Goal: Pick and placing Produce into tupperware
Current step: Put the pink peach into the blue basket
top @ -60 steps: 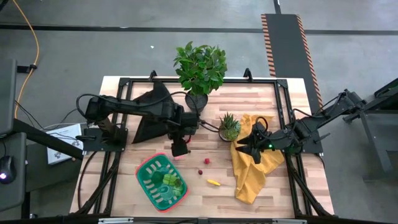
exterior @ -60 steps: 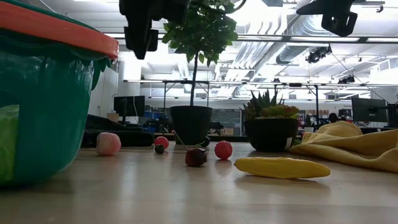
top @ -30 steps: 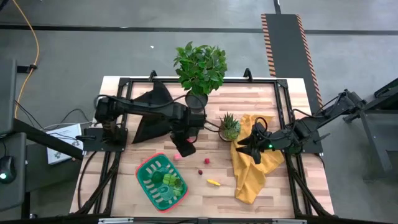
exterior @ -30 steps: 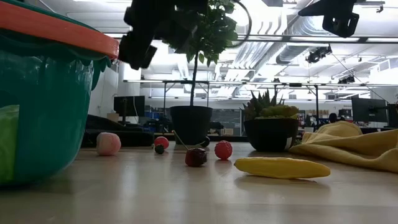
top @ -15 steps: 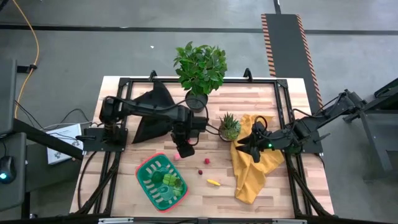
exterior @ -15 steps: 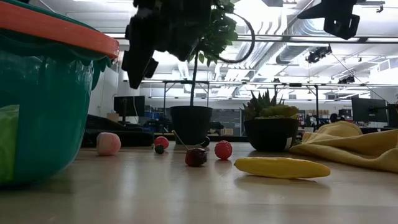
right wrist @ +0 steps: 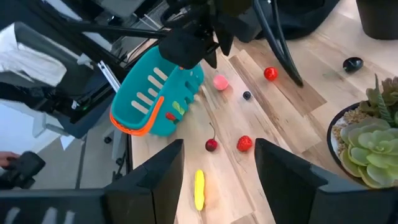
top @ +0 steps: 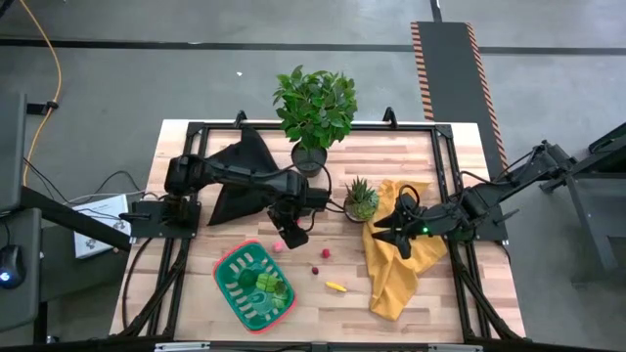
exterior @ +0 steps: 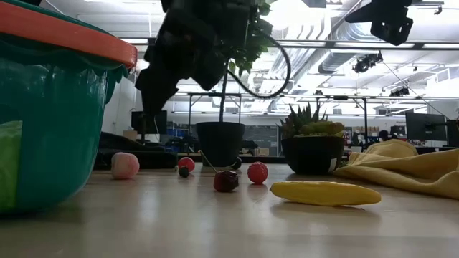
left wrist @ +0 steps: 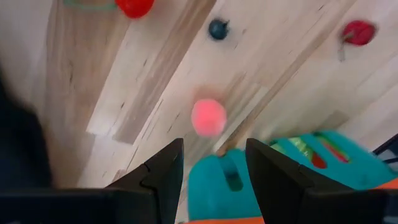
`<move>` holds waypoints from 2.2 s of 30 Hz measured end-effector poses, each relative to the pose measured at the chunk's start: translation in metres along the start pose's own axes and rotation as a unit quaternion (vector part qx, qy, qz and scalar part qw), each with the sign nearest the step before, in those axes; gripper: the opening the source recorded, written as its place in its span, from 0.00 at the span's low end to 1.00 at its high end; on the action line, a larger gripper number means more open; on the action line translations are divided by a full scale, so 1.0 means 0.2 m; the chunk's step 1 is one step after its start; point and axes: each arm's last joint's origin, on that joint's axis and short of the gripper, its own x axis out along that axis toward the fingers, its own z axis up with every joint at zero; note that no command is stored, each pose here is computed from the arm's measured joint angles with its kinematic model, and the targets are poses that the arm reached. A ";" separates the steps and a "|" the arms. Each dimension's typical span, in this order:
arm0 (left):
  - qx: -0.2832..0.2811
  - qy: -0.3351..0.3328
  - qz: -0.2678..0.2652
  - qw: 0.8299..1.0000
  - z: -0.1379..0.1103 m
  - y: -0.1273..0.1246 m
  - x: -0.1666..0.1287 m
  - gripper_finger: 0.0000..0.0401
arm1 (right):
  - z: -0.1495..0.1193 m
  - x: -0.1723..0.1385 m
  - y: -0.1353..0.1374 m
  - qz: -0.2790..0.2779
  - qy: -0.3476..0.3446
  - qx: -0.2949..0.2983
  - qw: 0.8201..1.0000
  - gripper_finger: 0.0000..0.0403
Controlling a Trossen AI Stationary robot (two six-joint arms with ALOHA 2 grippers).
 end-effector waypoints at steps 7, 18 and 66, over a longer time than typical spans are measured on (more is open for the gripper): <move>-0.016 0.007 0.004 1.000 0.03 0.00 0.04 0.41 | 0.00 0.00 0.00 0.002 0.009 -0.023 1.000 0.47; -0.033 0.044 0.020 0.998 0.06 0.01 0.13 0.41 | -0.01 0.00 0.00 0.009 0.018 -0.040 0.999 0.47; -0.013 0.050 0.037 0.998 0.06 -0.05 0.22 0.41 | 0.00 -0.02 0.00 0.010 0.012 -0.055 0.998 0.47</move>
